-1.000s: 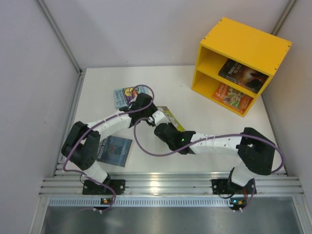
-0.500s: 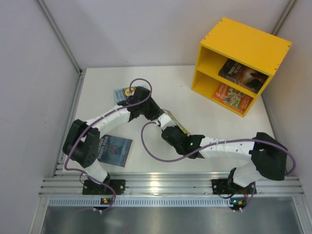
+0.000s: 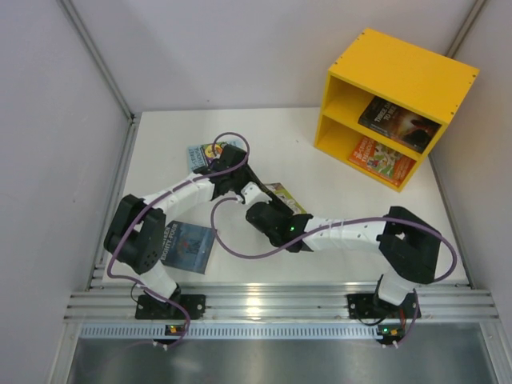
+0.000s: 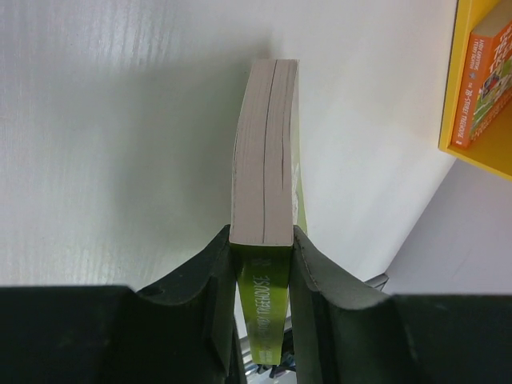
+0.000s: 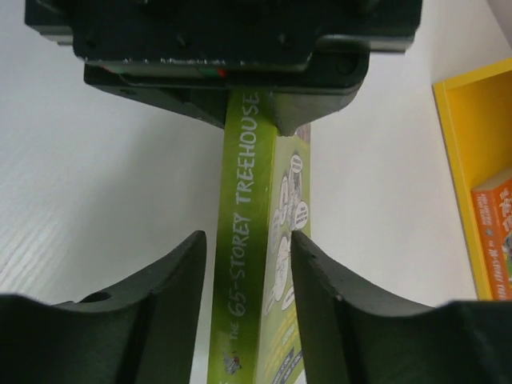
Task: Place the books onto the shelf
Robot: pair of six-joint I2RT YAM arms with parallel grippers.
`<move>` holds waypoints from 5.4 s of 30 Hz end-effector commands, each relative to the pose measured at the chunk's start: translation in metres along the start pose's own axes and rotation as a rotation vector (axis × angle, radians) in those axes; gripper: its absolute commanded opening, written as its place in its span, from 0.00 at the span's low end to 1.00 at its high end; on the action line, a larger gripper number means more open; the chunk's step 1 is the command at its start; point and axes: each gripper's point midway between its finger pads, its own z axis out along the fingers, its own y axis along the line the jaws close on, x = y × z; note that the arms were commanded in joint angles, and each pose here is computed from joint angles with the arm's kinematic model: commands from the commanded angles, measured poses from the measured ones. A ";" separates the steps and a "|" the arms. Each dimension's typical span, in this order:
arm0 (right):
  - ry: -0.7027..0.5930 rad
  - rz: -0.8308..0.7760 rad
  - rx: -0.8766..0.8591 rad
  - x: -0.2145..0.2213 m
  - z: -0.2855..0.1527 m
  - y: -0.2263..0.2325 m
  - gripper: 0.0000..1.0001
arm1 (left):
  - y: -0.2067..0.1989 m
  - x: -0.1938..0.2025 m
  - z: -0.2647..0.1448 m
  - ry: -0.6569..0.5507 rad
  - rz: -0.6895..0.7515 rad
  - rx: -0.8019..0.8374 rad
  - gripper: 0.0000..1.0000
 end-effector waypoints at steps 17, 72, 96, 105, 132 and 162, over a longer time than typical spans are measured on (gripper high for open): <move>0.065 -0.403 0.281 -0.025 0.001 -0.106 0.00 | -0.043 -0.077 -0.082 -0.247 0.113 -0.008 0.70; 0.383 -0.439 0.449 0.133 0.108 -0.309 0.13 | 0.076 -0.071 -0.089 -0.156 0.204 -0.014 0.72; 0.513 -0.290 0.393 0.160 0.072 -0.314 0.48 | 0.074 -0.065 -0.091 -0.141 0.205 0.008 0.72; 0.497 -0.274 0.365 0.155 0.072 -0.304 0.51 | 0.074 -0.065 -0.093 -0.146 0.207 0.011 0.72; 0.541 -0.253 0.435 0.190 0.073 -0.338 0.41 | 0.073 -0.065 -0.093 -0.139 0.225 0.004 0.71; 0.518 -0.296 0.380 0.171 0.098 -0.317 0.31 | 0.078 -0.066 -0.092 -0.145 0.232 -0.015 0.71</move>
